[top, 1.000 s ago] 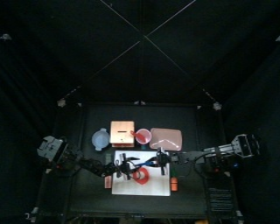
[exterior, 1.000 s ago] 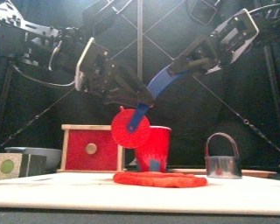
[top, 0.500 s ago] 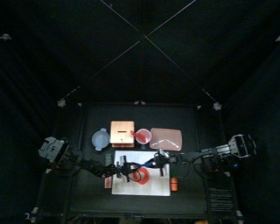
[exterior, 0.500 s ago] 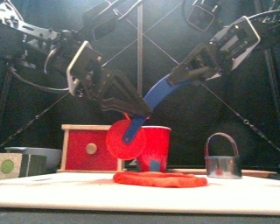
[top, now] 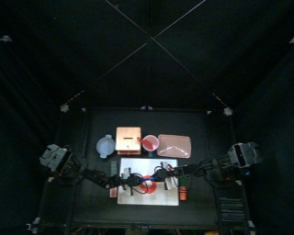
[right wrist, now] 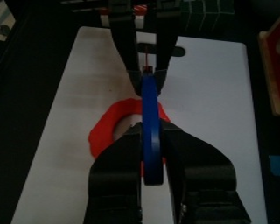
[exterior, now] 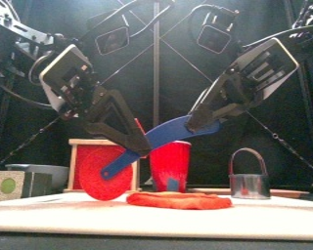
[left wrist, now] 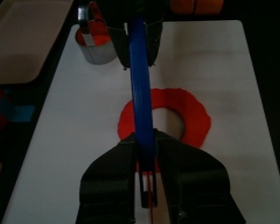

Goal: Cut excess dough in half with pizza cutter

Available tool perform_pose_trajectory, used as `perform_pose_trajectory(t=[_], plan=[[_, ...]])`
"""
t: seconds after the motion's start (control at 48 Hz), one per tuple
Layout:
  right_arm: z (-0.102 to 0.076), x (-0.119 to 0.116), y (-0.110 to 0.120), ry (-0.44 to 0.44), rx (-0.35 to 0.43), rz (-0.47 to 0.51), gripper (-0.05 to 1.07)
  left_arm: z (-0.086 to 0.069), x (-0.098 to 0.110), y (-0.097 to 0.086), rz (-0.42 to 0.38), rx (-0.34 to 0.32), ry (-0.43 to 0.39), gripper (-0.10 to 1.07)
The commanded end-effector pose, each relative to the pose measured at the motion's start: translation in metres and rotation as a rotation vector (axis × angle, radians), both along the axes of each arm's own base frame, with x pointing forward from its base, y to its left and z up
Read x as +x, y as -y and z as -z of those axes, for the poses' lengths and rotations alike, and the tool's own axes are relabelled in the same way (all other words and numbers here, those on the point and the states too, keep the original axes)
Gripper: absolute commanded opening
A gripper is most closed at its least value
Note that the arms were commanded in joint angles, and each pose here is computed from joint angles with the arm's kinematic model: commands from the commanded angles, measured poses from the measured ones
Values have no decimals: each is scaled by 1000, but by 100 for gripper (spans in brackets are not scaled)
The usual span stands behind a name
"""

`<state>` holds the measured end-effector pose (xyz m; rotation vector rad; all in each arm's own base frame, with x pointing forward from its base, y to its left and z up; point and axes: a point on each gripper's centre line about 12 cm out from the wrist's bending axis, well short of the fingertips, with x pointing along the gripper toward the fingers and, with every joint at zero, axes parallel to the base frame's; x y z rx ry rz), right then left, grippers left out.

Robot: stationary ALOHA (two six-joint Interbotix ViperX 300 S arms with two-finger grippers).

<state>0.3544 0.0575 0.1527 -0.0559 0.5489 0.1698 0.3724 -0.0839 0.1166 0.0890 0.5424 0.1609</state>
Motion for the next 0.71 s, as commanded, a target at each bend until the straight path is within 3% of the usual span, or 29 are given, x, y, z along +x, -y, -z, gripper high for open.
perform_pose_trajectory(t=[0.0, 0.479, 0.688], plan=[[-11, 7, -4, 34, 10, -4, 40, -14, 6, -1, -8, -12, 40, 52], [-13, 5, -11, 30, 48, 7, 40, -32, 5, 1, 1, -36, 79, 52], [-7, 1, -10, 0, 70, 32, 40, -29, 6, 2, 15, -75, 42, 52]])
